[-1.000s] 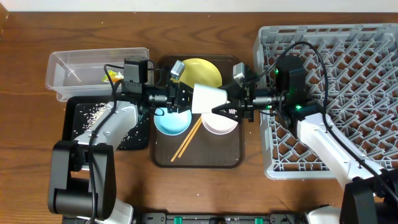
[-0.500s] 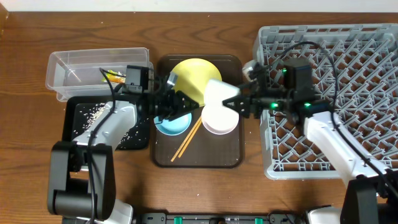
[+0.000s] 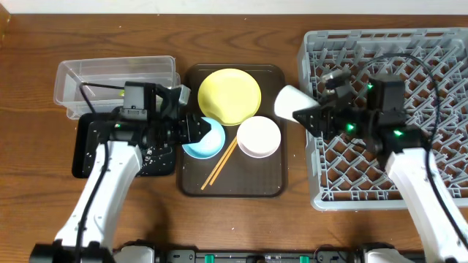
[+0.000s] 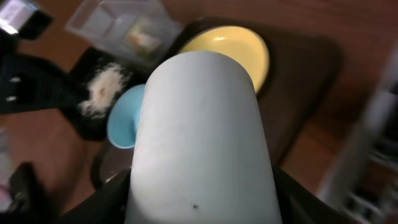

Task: Sort waste into correct bins and load items into the dishwasher rack
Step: 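Carry white cup with right gripper and lower it into dish rack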

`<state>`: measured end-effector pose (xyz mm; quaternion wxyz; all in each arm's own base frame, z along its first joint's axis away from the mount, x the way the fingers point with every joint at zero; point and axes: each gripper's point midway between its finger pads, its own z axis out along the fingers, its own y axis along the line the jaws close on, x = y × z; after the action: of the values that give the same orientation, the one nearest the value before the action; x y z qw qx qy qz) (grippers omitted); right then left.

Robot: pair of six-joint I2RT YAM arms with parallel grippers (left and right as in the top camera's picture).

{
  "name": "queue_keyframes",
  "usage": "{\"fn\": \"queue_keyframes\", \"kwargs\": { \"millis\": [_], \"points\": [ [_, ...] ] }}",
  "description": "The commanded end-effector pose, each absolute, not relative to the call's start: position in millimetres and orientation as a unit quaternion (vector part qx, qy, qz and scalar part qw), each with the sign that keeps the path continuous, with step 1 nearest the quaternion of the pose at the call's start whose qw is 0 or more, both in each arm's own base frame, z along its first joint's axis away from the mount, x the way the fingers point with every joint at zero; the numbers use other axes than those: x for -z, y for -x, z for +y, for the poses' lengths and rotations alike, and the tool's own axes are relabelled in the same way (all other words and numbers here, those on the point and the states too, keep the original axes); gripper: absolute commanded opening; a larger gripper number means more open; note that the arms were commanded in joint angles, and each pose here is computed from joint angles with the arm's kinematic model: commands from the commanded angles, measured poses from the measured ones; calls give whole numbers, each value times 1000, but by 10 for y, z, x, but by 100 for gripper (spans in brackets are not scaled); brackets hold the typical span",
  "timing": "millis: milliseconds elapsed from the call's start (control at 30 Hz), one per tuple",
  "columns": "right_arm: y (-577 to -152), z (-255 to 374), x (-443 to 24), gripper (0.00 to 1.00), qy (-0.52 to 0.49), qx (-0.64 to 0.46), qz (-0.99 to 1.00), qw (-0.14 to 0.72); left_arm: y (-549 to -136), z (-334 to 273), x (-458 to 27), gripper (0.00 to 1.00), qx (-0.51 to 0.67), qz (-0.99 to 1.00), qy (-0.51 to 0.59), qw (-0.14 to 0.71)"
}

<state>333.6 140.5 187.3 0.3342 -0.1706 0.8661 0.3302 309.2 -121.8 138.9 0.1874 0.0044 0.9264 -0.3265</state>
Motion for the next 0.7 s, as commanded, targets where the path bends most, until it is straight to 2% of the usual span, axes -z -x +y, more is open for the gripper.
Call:
{"fn": "queue_keyframes", "kwargs": {
  "millis": [0,333,467,667],
  "points": [
    [-3444,1030,-2037,1,122,-223,895,365,-3122,-1010,-1398,47,261,941,0,213],
    [-3263,371,-2192,1,19,-86,947,310,-3011,-903,-1377,47,231,952,14,202],
    [-3215,252,-2211,1,-2,-78,951,298,-3012,-903,-1377,47,231,952,15,202],
    [-3089,326,-2174,1,17,-96,957,275,-3007,-903,-1375,46,231,952,15,201]
  ]
}}
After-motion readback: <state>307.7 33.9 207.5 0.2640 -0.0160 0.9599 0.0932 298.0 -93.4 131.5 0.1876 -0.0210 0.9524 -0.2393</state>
